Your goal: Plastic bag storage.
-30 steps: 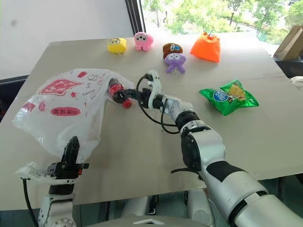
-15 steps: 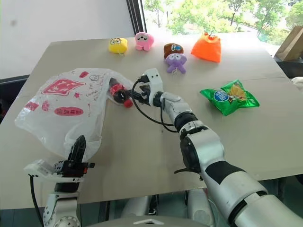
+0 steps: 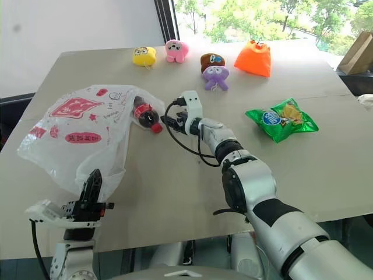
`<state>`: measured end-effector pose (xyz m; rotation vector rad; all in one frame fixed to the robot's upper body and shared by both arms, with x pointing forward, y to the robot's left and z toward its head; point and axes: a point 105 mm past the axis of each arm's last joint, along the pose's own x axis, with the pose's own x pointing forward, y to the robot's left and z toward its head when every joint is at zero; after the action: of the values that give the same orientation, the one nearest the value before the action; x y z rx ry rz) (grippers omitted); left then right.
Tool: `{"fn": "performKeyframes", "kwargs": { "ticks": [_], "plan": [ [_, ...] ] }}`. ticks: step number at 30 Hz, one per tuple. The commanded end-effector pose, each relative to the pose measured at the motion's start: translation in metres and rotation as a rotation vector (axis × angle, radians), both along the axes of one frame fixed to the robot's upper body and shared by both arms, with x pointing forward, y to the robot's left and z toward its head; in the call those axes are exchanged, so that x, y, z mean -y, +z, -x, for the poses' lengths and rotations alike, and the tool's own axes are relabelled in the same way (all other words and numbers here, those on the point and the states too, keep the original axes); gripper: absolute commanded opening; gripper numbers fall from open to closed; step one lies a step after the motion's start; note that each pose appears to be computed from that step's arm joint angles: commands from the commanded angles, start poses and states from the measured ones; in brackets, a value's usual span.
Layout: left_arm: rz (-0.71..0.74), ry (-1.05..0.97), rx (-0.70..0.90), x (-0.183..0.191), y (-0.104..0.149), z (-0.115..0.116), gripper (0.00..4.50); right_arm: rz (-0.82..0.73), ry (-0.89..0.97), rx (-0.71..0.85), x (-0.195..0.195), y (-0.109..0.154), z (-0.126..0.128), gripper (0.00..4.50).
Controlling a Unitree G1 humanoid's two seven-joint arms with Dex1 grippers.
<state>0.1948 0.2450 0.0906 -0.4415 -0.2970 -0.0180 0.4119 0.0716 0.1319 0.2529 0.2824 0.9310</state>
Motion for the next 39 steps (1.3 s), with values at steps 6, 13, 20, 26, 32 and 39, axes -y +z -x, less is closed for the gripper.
{"fn": "performKeyframes", "kwargs": {
  "ticks": [6,13,20,26,32,39],
  "plan": [
    [-0.038,0.036,0.047,-0.001,0.014,0.009,0.0,-0.063,0.23,-0.026,-0.084,-0.002,0.06,0.05],
    [-0.04,0.038,0.042,-0.001,0.013,0.01,0.0,-0.166,0.247,-0.034,-0.083,0.015,0.058,0.05],
    [-0.041,-0.019,0.052,0.005,0.013,-0.005,0.0,-0.596,0.513,-0.154,-0.052,0.067,0.063,0.05],
    [-0.067,-0.115,0.08,0.015,0.021,-0.026,0.0,-0.591,0.53,-0.147,-0.018,0.062,0.054,0.05],
    [-0.108,-0.232,0.049,0.035,0.022,-0.055,0.0,-0.331,0.216,-0.011,-0.004,0.025,0.024,0.28],
    [-0.057,-0.238,0.02,0.056,0.038,-0.123,0.0,-0.405,0.19,0.01,0.033,0.024,0.034,3.22]
  ]
}}
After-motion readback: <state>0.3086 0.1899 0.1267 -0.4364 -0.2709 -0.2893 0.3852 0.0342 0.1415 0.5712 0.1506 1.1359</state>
